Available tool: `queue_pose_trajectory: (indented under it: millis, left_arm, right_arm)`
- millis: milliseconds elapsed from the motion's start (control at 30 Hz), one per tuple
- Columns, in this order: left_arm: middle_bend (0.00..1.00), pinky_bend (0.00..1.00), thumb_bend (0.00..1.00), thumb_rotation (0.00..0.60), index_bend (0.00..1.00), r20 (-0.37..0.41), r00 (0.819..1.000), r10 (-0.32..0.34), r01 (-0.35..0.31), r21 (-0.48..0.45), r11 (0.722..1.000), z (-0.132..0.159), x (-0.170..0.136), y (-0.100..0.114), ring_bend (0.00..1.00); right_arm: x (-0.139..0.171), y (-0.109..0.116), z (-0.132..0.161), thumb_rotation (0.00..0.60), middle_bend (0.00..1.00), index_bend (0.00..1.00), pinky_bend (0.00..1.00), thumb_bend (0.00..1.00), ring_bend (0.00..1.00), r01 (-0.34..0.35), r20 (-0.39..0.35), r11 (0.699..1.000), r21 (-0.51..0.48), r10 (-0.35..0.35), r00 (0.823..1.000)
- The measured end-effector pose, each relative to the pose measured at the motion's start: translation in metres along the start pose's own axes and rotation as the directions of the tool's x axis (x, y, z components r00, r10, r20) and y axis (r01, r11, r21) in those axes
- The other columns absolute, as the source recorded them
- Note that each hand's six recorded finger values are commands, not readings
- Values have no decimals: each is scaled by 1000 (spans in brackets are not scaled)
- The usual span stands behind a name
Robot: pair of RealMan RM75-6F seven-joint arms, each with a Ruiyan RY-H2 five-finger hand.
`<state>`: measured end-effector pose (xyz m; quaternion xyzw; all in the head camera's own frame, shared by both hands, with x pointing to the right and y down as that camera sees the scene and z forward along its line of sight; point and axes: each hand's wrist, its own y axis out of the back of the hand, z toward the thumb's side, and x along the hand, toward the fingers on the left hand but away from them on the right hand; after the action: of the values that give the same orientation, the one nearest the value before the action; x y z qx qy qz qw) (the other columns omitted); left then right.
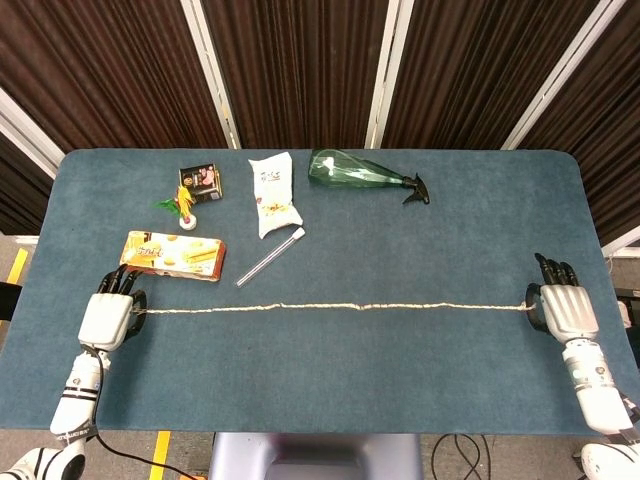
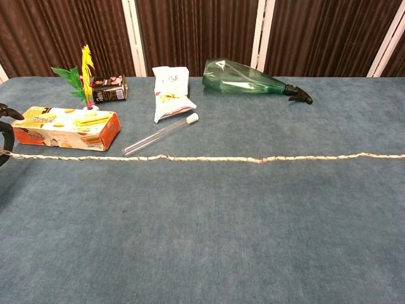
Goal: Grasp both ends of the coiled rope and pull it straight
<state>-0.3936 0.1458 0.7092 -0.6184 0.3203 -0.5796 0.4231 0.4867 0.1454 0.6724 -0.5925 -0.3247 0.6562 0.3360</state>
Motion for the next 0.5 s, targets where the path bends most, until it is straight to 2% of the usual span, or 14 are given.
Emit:
queue_pose_trajectory:
  millis: [267,500]
  left_arm:
    - [138,159,450,600,596,-8,1000,-24,25,24,999,-2,0,-11,26]
    - [139,158,450,600,593,6,999,-49,49,32,998,3,0,-22,27]
  right_arm:
    - [-1,-12,-16,600,88,812,0,593,0,-29,35,1000,7,28,999]
    - [-1,-23,-15,600,88,812,0,593,0,-54,27,998,23,54,998]
